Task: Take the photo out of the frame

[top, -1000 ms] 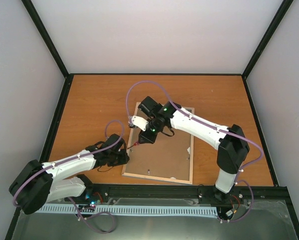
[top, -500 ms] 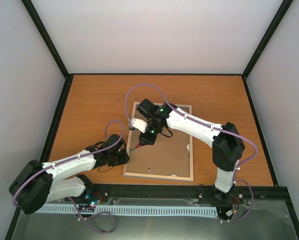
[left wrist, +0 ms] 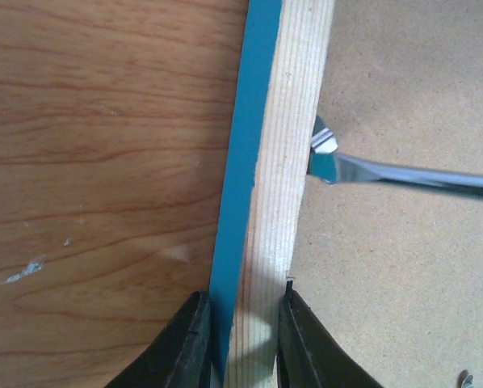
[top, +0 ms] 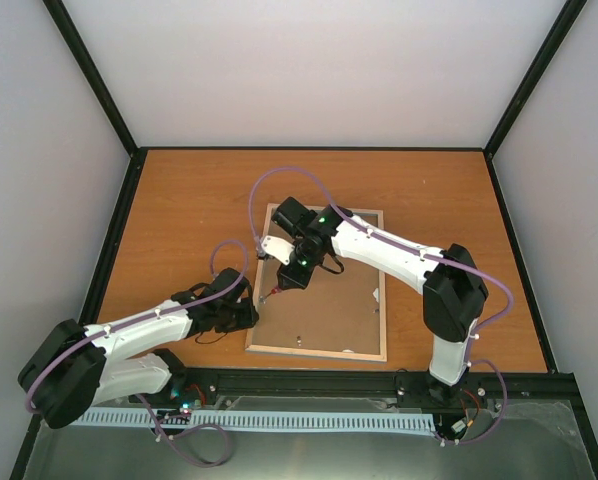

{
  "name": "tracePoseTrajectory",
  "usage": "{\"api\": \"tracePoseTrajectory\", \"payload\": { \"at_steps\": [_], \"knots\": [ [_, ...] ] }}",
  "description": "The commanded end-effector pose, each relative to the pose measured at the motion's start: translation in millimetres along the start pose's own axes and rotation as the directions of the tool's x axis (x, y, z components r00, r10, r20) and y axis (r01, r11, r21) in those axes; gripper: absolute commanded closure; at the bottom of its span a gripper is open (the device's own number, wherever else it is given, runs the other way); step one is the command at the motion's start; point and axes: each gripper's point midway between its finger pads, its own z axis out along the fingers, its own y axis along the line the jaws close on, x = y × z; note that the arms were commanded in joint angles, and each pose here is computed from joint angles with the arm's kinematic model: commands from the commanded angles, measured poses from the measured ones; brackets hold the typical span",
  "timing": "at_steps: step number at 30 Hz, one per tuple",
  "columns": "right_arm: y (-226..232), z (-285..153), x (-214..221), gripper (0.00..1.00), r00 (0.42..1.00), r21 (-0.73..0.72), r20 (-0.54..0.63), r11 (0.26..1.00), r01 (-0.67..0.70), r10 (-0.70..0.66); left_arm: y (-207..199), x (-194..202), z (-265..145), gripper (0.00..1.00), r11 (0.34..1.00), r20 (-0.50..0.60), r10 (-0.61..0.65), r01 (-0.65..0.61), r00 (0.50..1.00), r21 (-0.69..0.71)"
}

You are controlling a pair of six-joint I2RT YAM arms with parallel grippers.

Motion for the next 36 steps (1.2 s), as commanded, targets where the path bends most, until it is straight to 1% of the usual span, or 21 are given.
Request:
{"api": "tracePoseTrajectory", "payload": {
  "at_steps": [1, 7, 16, 20, 24, 29, 31, 33, 36],
  "knots": [
    [-12, 3, 2, 0.97, 0.999, 0.076, -0.035, 0.997, -0.011, 0.014, 0, 0, 4, 0.9, 1.0, 0.002, -0.03, 0.03, 1.0, 0.004],
    [-16, 3, 8, 0.97, 0.998, 0.106, -0.055, 0.994, -0.02, 0.026, 0, 0, 4, 0.9, 1.0, 0.004, -0.03, 0.03, 1.0, 0.001],
    [2, -5, 18, 0.97, 0.997, 0.033, -0.071, 0.999, -0.003, 0.005, 2, 0, 5, 0.91, 0.999, 0.002, -0.037, 0.037, 0.999, -0.008],
    [7, -10, 27, 0.97, 0.997, 0.023, -0.082, 1.0, 0.01, -0.008, 2, 0, 4, 0.91, 0.999, 0.006, -0.036, 0.037, 0.999, -0.011],
    [6, -20, 36, 0.97, 0.995, 0.063, -0.093, 0.998, 0.029, -0.024, 2, -1, 3, 0.91, 0.999, 0.008, -0.038, 0.038, 0.999, -0.014],
    [5, -34, 37, 0.97, 0.996, 0.099, -0.077, 0.994, 0.04, -0.033, 1, -3, 2, 0.91, 0.999, 0.013, -0.039, 0.039, 0.999, -0.017],
    [6, -41, 34, 0.97, 0.998, 0.111, -0.056, 0.993, 0.043, -0.037, 0, -7, 0, 0.86, 0.999, 0.024, -0.04, 0.041, 0.999, -0.024],
    [3, -49, 35, 0.97, 0.999, 0.13, -0.039, 0.991, 0.042, -0.037, -7, -14, -7, 0.77, 0.999, 0.042, -0.033, 0.034, 0.999, -0.021],
    [-6, -66, 42, 0.97, 1.0, 0.154, 0.003, 0.988, 0.019, -0.019, -24, -31, -25, 0.66, 1.0, 0.088, -0.021, 0.021, 0.996, 0.0]
  ]
}}
